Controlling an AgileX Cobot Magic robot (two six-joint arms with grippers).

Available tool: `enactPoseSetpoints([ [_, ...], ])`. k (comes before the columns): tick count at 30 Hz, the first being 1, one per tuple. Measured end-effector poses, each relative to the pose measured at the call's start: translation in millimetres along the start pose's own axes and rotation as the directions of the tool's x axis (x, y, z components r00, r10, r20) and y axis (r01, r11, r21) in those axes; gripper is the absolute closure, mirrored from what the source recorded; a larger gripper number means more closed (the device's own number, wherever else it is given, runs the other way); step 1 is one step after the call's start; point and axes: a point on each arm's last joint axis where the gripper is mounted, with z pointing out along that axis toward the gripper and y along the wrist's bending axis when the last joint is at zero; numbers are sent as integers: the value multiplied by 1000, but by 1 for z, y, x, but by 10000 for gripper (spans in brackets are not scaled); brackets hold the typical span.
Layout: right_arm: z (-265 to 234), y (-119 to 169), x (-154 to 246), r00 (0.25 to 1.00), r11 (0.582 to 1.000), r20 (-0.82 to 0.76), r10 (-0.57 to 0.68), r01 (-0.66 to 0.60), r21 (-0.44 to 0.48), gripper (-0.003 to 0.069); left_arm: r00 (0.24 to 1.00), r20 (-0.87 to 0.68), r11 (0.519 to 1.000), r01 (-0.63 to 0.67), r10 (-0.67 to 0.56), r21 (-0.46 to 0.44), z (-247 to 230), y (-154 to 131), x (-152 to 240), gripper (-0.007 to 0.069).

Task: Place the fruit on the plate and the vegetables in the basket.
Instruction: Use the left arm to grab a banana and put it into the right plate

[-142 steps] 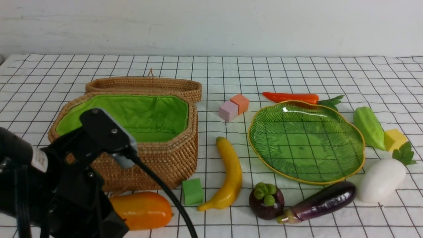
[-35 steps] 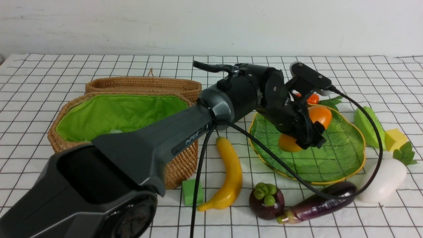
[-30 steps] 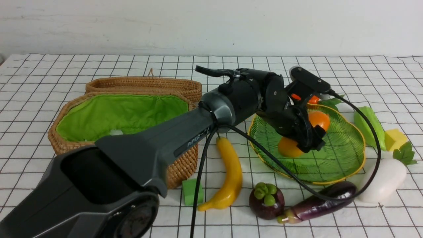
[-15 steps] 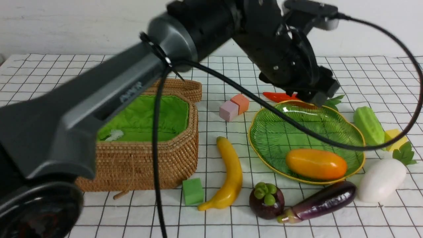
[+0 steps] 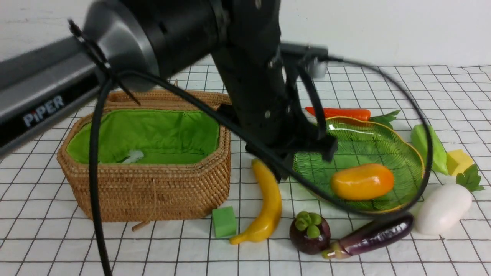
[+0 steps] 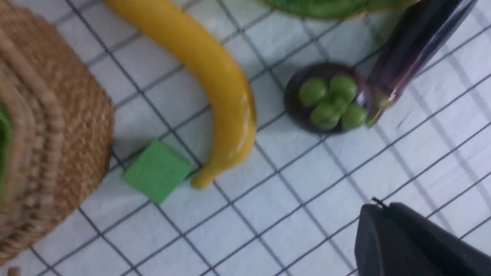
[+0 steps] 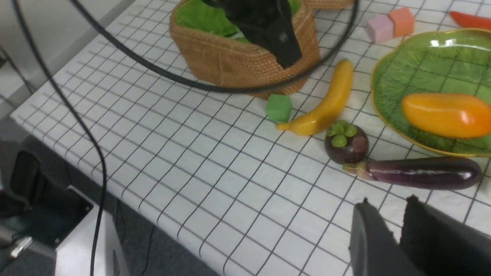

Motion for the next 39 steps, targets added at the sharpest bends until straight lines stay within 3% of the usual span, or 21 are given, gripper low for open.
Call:
enactPoseSetpoints([
  [4, 2, 5, 3, 998, 997, -29, -49, 47, -65, 501, 986, -162, 995, -64, 51, -76, 52, -3, 18, 560],
  [5, 3, 6, 4, 998, 996, -34, -58, 56, -71, 501, 980, -189, 993, -77, 59, -87, 67, -4, 19, 512],
  [11, 7, 6, 7, 996, 995, -51, -73, 69, -76, 501, 986, -147, 983, -101, 78, -154, 100, 8, 9, 241],
  [14, 7, 7, 7, 996, 994, -53, -71, 67, -82, 498, 991, -97, 973, -113, 95, -201, 106, 15, 2, 178],
  [19, 7, 7, 7, 996, 994, -53, -71, 66, -82, 497, 993, -29, 970, -121, 118, -210, 117, 16, -5, 169],
  [29, 7, 9, 8, 996, 992, -61, -62, 55, -110, 497, 989, -100, 963, -133, 112, -234, 155, 21, 0, 183],
  [33, 7, 9, 8, 996, 992, -62, -63, 55, -112, 496, 989, -95, 964, -132, 113, -232, 156, 21, 0, 225],
  [35, 7, 9, 8, 996, 992, -62, -63, 55, -112, 494, 989, -95, 964, -132, 113, -232, 156, 21, 0, 307],
  [39, 7, 10, 8, 996, 992, -62, -62, 55, -113, 491, 988, -119, 962, -129, 103, -241, 150, 21, -2, 308],
])
